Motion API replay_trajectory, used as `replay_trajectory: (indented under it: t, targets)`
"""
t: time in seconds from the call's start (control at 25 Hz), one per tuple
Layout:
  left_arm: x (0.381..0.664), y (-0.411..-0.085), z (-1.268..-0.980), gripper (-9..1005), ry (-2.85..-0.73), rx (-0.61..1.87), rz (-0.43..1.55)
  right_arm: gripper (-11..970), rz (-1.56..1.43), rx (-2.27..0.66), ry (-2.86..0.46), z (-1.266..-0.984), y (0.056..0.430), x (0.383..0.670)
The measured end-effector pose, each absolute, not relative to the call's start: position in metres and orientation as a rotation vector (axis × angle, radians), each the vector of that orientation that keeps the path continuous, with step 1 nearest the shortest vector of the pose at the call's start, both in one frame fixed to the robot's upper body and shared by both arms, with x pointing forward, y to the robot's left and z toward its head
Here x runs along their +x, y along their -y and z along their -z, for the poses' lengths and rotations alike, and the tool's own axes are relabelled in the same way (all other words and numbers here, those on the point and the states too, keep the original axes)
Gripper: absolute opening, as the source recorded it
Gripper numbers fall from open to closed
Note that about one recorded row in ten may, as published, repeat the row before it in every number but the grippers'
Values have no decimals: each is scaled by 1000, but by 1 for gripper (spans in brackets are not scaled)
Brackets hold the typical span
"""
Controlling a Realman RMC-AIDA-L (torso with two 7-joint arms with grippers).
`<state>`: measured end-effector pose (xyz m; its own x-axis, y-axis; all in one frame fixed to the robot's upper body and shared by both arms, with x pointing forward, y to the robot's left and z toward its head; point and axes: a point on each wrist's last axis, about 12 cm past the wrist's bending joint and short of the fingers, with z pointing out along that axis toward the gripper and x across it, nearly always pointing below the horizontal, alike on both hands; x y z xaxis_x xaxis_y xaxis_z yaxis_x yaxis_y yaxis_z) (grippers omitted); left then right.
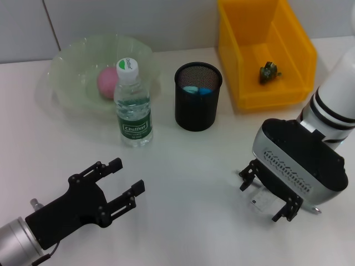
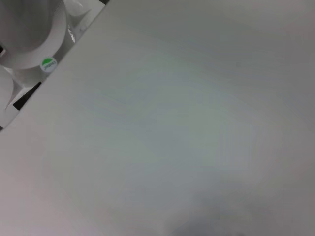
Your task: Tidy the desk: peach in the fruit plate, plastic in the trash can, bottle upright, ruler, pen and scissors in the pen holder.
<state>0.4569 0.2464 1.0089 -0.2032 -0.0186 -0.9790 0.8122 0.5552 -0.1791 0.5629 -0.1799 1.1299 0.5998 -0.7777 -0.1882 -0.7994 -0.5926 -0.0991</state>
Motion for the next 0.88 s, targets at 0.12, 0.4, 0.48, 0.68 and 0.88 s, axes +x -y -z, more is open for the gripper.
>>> replay_trajectory:
  t: [0.12, 0.4, 0.48, 0.68, 0.88]
  targets:
    - [457, -246, -1009, 716, -1606, 686, 875, 831, -189, -2658, -1318, -1129, 179, 563]
    - [457, -246, -1009, 716, -1604, 686, 877, 821, -192, -2660, -1328, -1127, 177, 564]
    - [457, -246, -1009, 716, -1604, 686, 877, 800, -192, -2654, -1342, -1127, 176, 565]
    - [457, -246, -1009, 716, -1602, 689, 879, 746, -186, -2649, -1363, -1122, 175, 567]
    - [459, -245, -1011, 716, -1598, 694, 881, 523, -184, -2650, -1363, -1123, 174, 567]
